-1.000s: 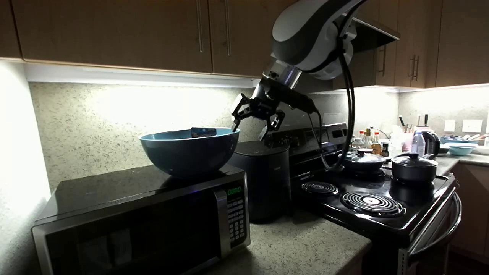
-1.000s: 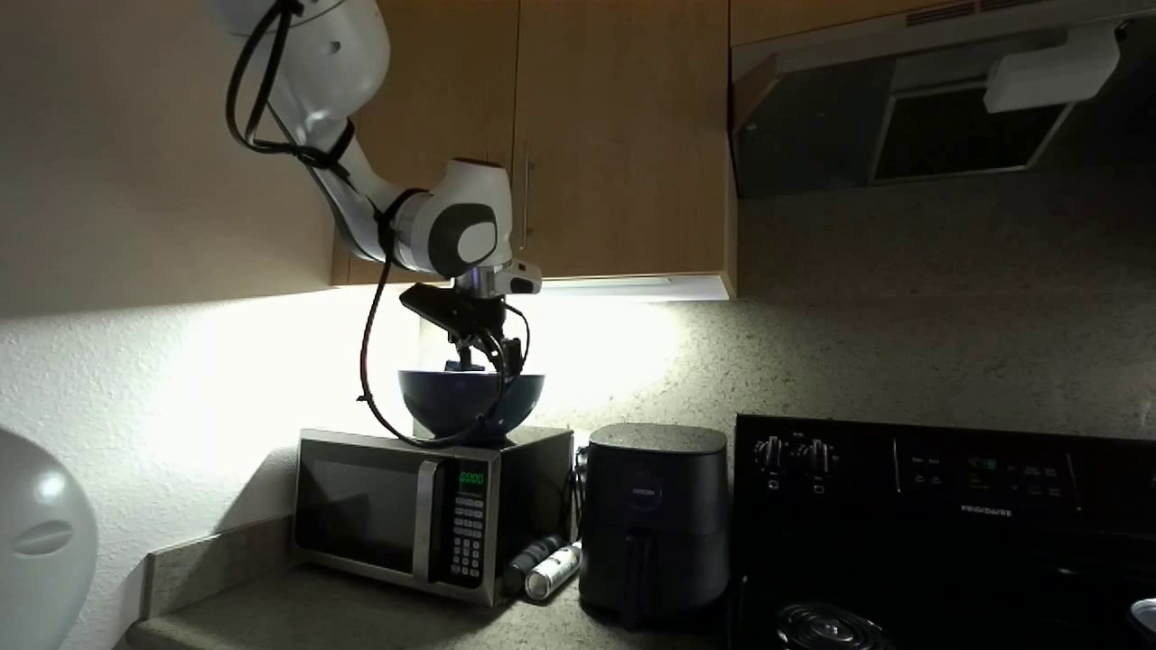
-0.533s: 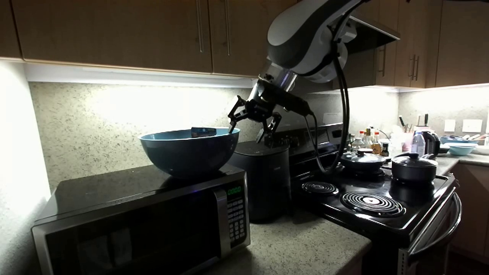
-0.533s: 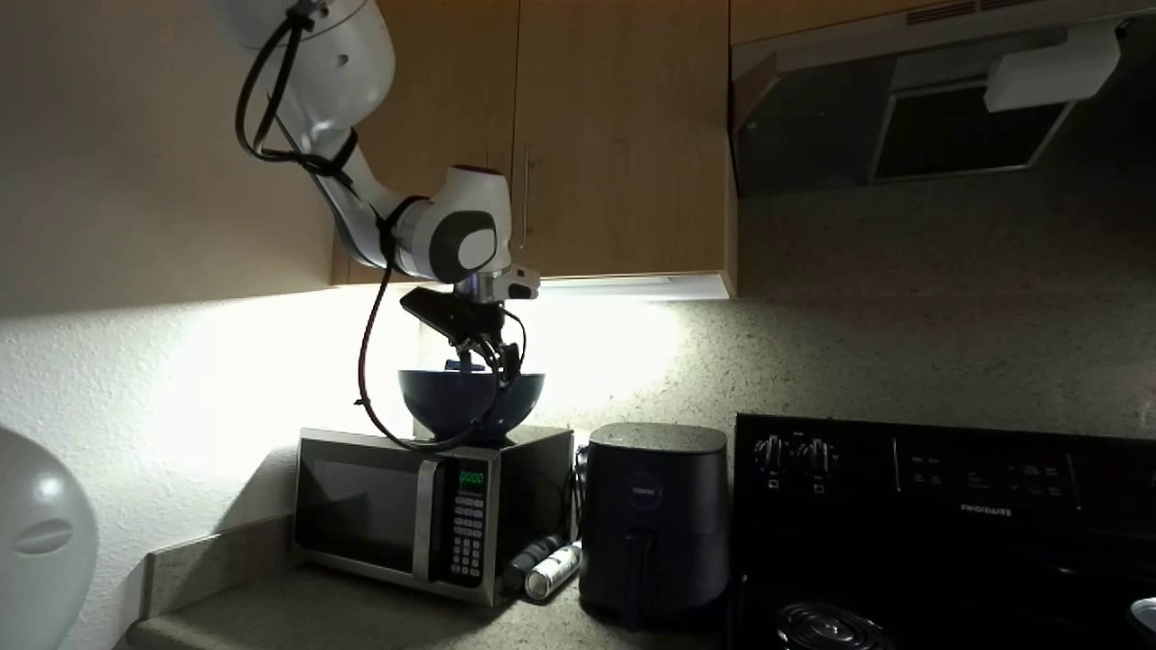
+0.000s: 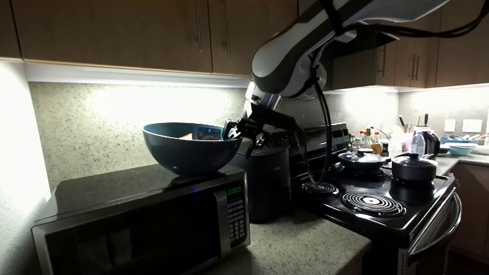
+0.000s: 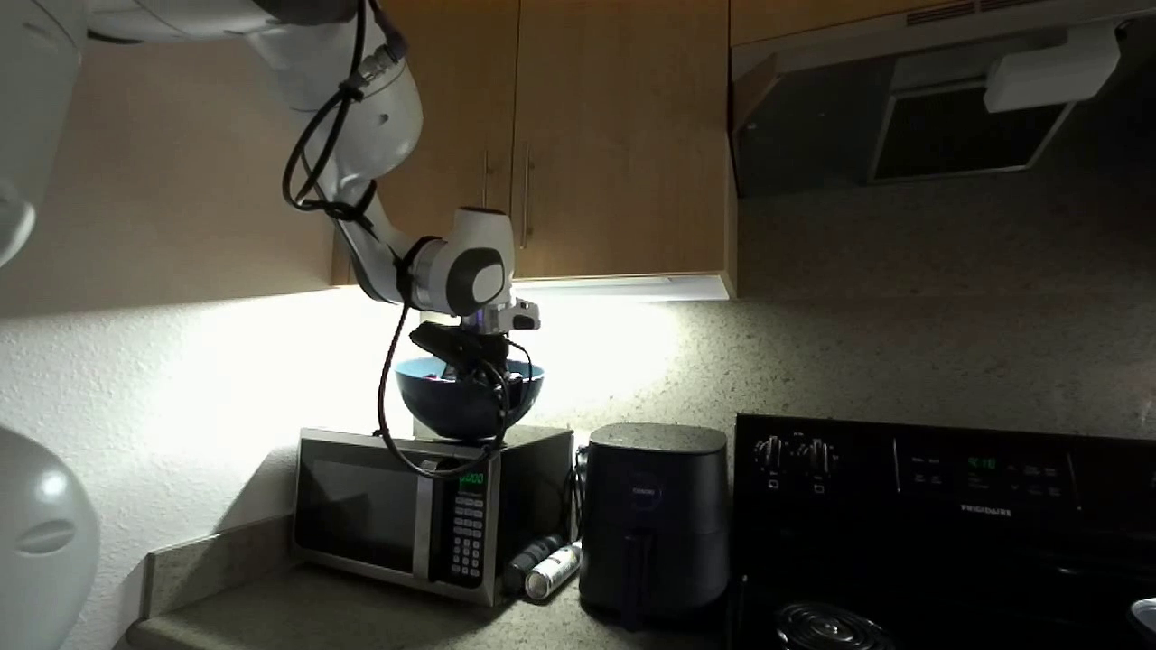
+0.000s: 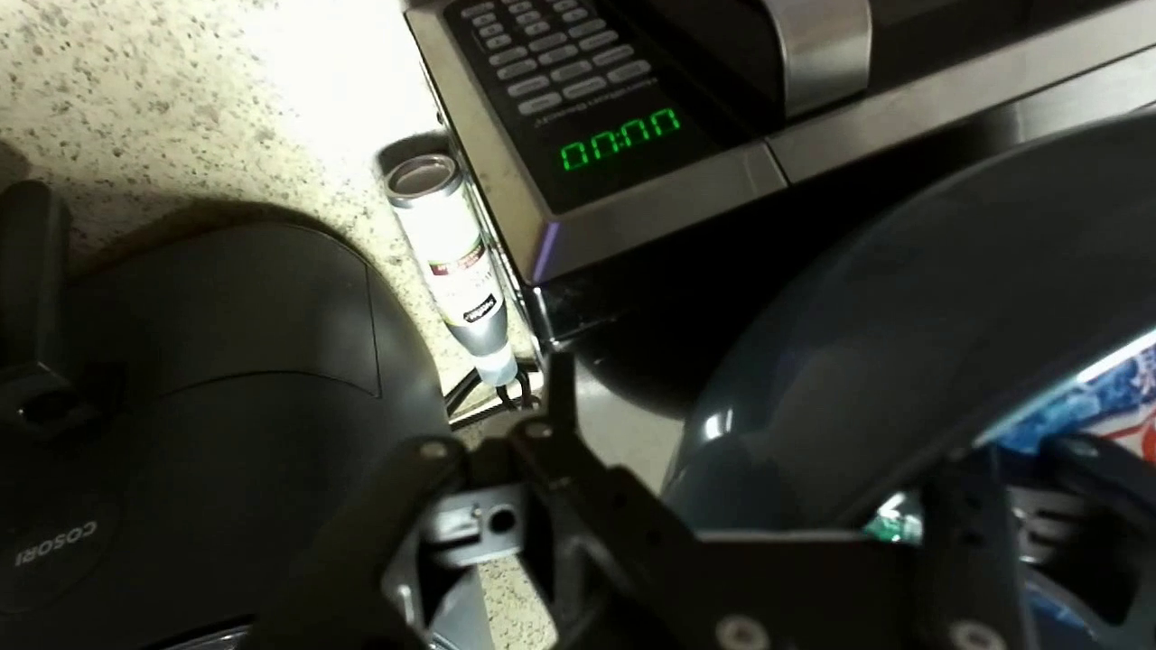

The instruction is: Move the bowl to the top of the air fryer

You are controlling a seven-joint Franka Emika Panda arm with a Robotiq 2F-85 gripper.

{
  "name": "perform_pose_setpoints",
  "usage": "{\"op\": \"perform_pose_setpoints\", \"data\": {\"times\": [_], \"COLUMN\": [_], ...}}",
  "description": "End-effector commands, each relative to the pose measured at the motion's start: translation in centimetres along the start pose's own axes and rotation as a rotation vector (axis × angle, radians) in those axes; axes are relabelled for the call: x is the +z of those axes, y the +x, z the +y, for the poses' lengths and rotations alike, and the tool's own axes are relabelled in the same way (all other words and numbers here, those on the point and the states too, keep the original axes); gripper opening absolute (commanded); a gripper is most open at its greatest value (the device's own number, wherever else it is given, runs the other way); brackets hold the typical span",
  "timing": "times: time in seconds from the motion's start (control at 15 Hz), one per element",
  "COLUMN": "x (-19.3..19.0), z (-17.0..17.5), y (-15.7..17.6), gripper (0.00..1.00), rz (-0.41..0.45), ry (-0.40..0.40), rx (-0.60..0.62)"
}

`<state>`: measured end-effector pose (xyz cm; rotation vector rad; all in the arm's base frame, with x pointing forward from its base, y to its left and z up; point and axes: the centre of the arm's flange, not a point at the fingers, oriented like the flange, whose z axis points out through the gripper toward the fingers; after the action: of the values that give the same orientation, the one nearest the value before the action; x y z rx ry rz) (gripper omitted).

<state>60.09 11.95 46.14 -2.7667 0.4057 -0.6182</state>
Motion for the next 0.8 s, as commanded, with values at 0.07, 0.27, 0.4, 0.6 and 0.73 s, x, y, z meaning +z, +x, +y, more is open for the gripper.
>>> {"op": "perform_pose_setpoints", "data": {"times": [0.07,0.27,0.4,0.6,0.73], "x": [0.0,-1.4,-2.7,-4.7,-6.1], "z": [-0.7,-0.7,-0.5,0.7,2.1], "y": [0.5,0.4,0.2,-0.5,-1.6], "gripper": [0.34,0.15,0.02,0.0,0.02], "rz": [0.043,0.087,0.121,0.158,0.185], "ry": [-0.023,-0.012,0.009,0.027,0.013], "rx": [0.014,0.036,0.054,0.078,0.107]}}
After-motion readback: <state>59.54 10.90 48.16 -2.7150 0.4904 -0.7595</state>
